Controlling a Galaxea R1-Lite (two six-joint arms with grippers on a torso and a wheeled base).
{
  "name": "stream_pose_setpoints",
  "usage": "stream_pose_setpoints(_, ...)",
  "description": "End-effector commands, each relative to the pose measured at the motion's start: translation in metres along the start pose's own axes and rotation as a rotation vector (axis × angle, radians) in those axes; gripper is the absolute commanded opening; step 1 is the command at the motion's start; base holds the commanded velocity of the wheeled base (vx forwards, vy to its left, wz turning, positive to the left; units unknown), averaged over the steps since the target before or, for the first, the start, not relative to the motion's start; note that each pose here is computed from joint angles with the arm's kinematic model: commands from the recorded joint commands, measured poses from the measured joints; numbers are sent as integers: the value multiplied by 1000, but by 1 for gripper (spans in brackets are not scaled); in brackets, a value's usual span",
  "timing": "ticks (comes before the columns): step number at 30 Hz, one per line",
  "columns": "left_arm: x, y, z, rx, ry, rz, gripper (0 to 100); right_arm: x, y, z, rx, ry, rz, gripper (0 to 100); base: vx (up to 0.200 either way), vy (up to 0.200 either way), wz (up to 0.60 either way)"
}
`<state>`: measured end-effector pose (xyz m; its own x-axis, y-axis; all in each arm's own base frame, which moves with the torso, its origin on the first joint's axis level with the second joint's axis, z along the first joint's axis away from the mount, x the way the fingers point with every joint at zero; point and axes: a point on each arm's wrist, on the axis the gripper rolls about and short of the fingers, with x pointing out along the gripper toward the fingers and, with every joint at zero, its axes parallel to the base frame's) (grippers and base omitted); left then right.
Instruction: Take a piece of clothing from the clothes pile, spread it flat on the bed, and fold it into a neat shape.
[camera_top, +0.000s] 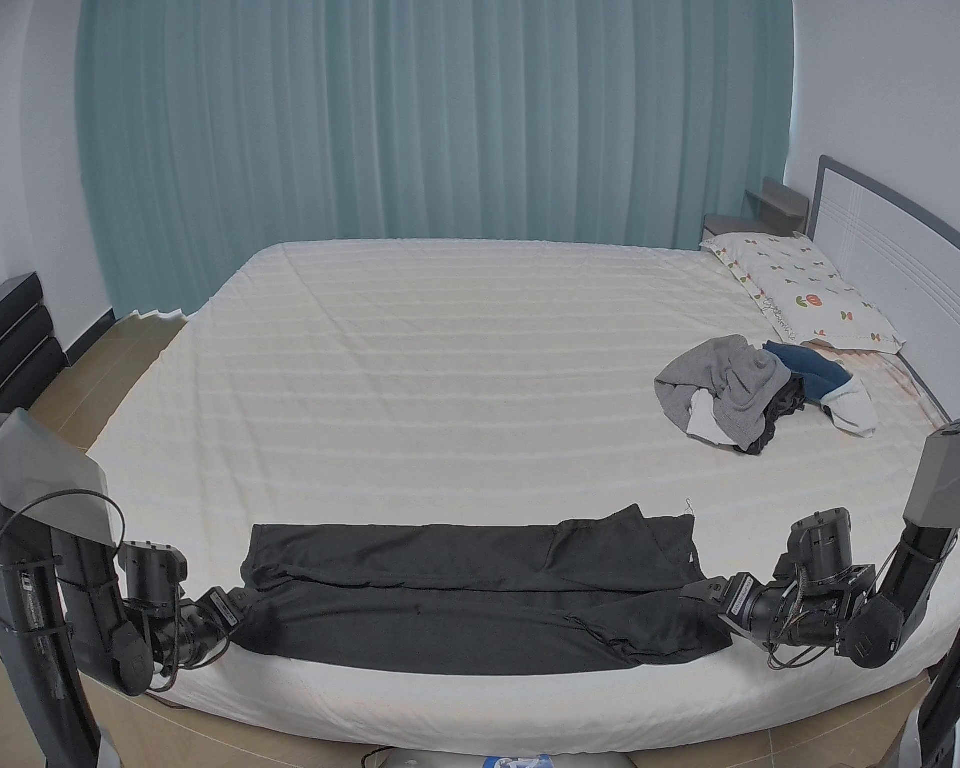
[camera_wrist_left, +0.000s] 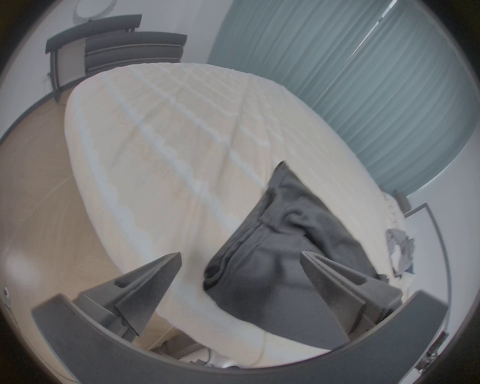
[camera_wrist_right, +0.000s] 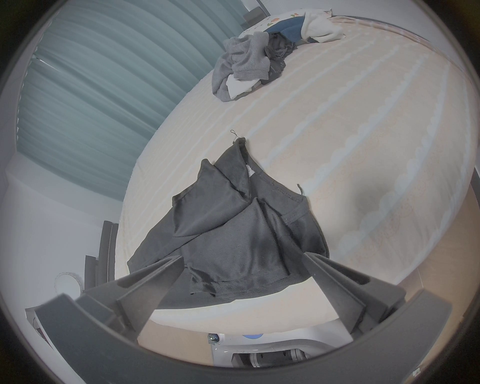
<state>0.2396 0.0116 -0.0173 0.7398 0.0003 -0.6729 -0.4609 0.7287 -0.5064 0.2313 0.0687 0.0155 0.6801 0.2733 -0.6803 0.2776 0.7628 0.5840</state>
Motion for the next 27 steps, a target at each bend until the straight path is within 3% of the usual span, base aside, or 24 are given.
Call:
stream_pose_setpoints(1, -12, -14, 34, -32, -137, -110, 100, -3, 4, 3, -6, -16, 23, 100, 0, 0, 0)
stream_pose_setpoints(5, -2, -25, 42, -23, -151, -137, 100, -2, 6, 1, -9, -6, 29, 100, 0, 0, 0)
stream_pose_setpoints(12, 18, -53, 36, -48, -24, -127, 100, -2, 9, -2, -21, 3, 40, 100, 0, 0, 0)
stream_pose_setpoints(18, 27, -51, 25, -42, 33, -81, 100, -2, 8, -1, -16, 2, 35, 100, 0, 0, 0)
stream_pose_setpoints(27, 42, -47, 22, -40, 20, -29, 100, 0, 8, -2, -18, 8, 32, 100, 0, 0, 0)
